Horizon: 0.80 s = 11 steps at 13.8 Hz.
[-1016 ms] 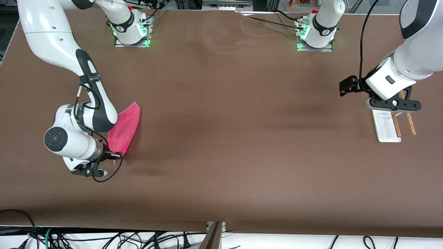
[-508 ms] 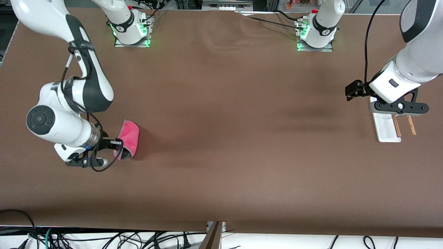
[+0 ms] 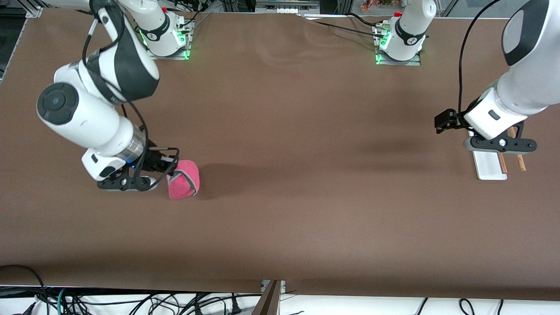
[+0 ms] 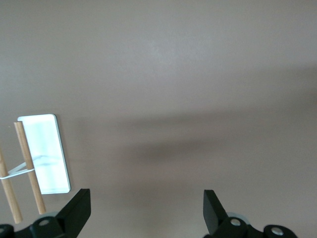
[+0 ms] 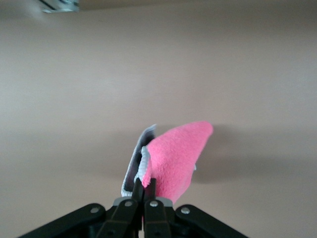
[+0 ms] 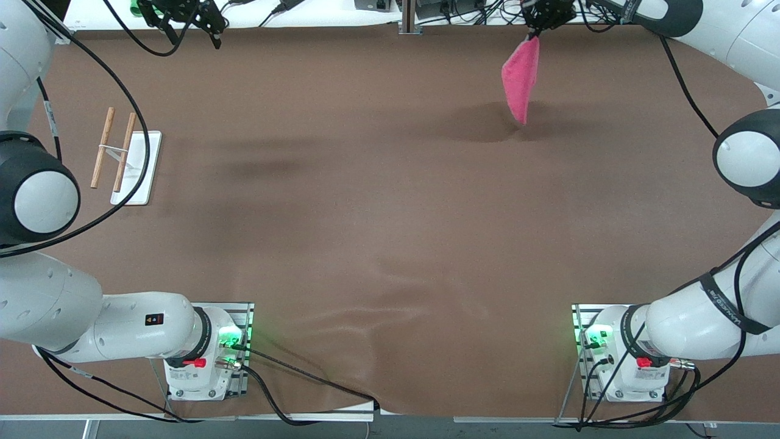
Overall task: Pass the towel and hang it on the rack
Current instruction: 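Carry the towel toward the left gripper while the left gripper approaches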
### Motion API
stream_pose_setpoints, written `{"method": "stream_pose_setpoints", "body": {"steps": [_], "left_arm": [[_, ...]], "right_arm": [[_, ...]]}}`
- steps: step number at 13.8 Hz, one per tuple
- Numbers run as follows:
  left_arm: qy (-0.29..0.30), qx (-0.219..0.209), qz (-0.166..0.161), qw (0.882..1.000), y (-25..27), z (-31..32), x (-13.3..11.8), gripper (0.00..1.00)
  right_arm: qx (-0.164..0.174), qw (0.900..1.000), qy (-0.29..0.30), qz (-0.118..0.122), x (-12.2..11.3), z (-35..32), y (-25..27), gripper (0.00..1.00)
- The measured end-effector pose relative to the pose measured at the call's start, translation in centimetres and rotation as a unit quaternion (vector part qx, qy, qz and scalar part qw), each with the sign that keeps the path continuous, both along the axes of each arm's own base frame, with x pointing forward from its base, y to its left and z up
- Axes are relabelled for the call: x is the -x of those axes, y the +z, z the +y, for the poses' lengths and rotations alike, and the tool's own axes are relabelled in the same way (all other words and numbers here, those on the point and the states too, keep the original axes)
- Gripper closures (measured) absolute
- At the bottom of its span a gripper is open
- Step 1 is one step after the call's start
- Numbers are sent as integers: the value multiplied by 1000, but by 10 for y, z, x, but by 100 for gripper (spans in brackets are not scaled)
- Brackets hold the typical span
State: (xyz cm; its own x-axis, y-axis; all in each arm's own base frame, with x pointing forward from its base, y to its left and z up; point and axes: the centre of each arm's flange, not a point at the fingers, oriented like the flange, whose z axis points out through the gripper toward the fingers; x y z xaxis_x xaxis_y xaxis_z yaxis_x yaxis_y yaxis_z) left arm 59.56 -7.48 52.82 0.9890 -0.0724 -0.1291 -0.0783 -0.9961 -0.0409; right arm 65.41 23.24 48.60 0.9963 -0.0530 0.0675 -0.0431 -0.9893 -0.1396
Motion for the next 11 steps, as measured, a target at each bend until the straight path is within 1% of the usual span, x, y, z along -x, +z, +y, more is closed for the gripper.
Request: {"method": "stream_pose_setpoints", "body": {"steps": [2,4,5,6,8,9,11], "left_arm": [[-3,3,26,1000,-44,-2,-9,0],[1,8,41,999,-75,3,-17,0],[1,12,35,999,-81,6,-21,0],[-3,20,23,1000,-84,8,-25,0],[-19,52,-6,998,-94,12,-32,0],[-27,69,-24,997,-106,13,-34,0],[-47,87,-57,993,-149,13,-31,0]], "right_arm": [[-12,1000,-18,0,17,47,15,98],[-20,999,-28,3,41,99,17,98],[-27,999,-33,-1,53,125,18,98],[-37,998,-40,-7,63,147,20,98],[-65,996,-54,-23,85,190,25,98],[-78,995,-55,-30,95,210,27,98],[-99,993,-55,-38,116,243,30,98]]}}
